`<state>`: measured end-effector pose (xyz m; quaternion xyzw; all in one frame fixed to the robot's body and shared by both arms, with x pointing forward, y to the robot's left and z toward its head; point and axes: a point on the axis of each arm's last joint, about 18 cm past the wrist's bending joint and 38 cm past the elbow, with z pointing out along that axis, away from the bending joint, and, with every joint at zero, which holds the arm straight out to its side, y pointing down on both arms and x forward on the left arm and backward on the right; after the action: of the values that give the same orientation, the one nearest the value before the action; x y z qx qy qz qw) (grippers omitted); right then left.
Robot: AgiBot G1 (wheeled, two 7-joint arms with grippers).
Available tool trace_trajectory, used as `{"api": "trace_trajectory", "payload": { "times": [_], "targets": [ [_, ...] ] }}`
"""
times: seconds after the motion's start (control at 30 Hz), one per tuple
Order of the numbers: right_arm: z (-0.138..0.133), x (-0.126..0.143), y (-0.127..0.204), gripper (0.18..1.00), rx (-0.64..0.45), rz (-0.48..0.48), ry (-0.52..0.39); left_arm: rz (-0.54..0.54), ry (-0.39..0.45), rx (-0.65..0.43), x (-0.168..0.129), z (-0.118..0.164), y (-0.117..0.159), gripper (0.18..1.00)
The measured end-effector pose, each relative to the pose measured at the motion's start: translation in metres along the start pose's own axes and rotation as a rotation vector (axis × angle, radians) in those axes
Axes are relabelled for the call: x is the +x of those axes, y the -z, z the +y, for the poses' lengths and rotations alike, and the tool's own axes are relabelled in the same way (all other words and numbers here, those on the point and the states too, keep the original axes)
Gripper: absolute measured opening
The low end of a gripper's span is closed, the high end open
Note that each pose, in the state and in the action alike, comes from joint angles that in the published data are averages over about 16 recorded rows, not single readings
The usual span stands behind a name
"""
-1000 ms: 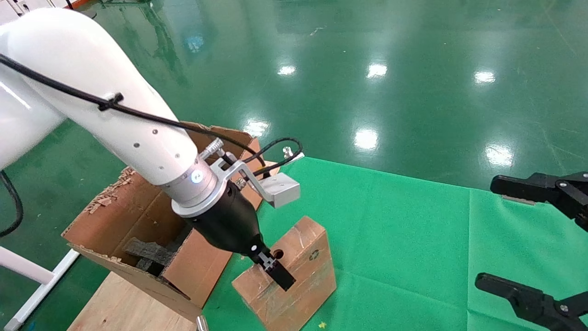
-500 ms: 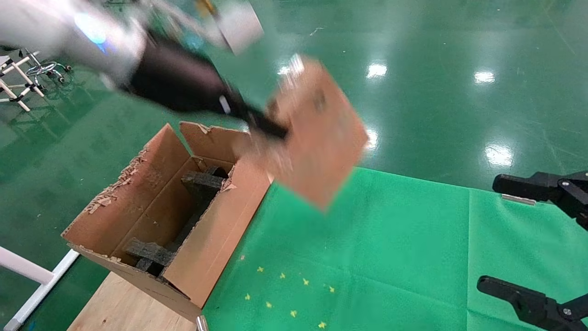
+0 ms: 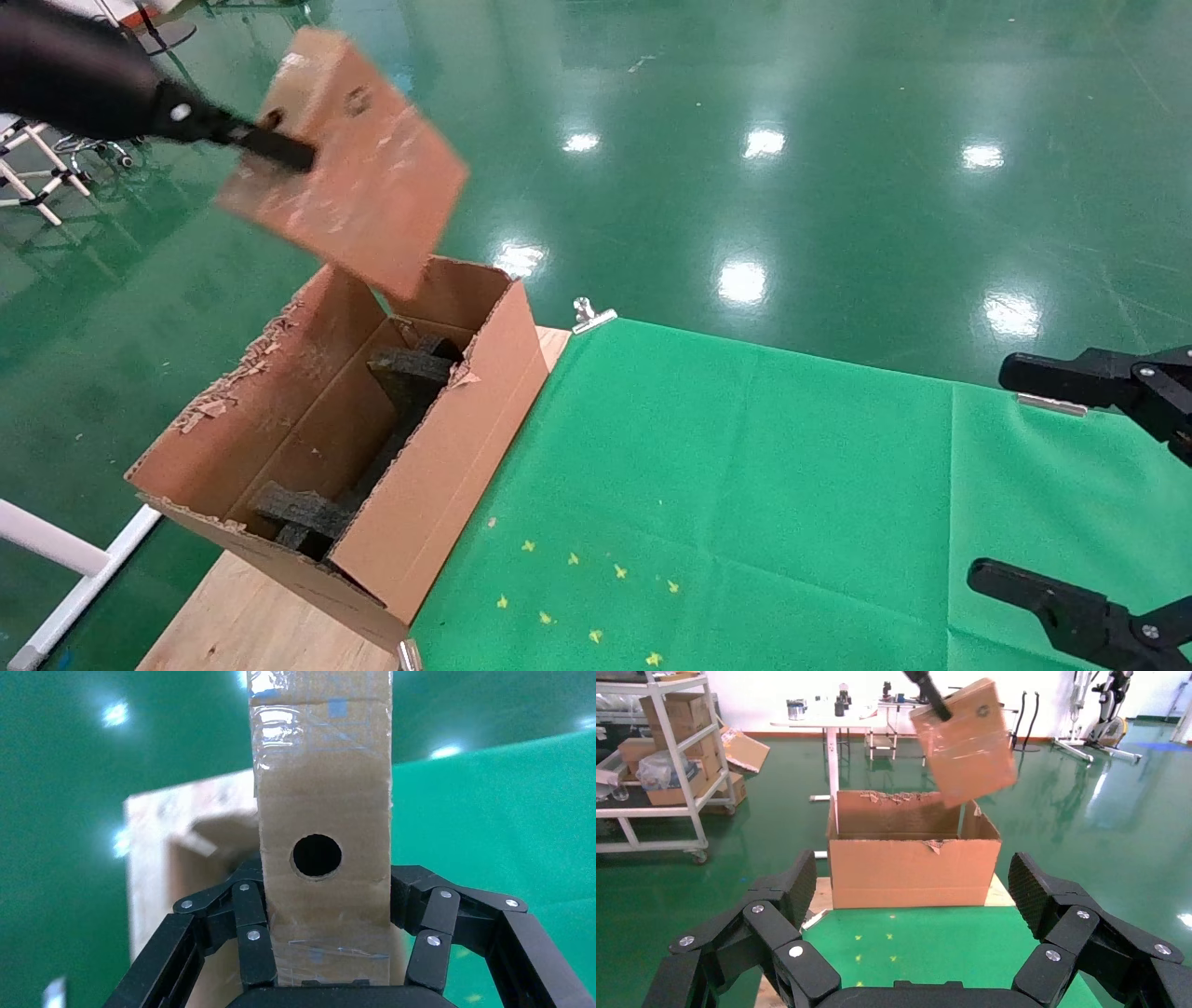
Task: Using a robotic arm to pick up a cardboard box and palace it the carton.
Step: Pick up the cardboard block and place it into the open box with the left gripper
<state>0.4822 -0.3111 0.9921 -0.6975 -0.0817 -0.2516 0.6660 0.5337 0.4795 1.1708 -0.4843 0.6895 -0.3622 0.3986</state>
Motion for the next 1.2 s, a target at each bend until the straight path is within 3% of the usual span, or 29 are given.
{"api": "trace_trajectory", "payload": {
  "times": [0.2,0.47,1.2],
  "targets": [
    [0.000,0.000,0.000,1.001,0.000,0.000,0.000,-0.070,0.031,-0.072,-0.038,0.038,-0.007,0.304],
    [0.000,0.000,0.000,1.001,0.000,0.000,0.000,-0.100,0.062,-0.150,-0.065,0.084,-0.027,0.302],
    [0.000,0.000,0.000,1.001,0.000,0.000,0.000,-0.126,0.104,-0.292,-0.080,0.161,-0.089,0.300]
  ]
}}
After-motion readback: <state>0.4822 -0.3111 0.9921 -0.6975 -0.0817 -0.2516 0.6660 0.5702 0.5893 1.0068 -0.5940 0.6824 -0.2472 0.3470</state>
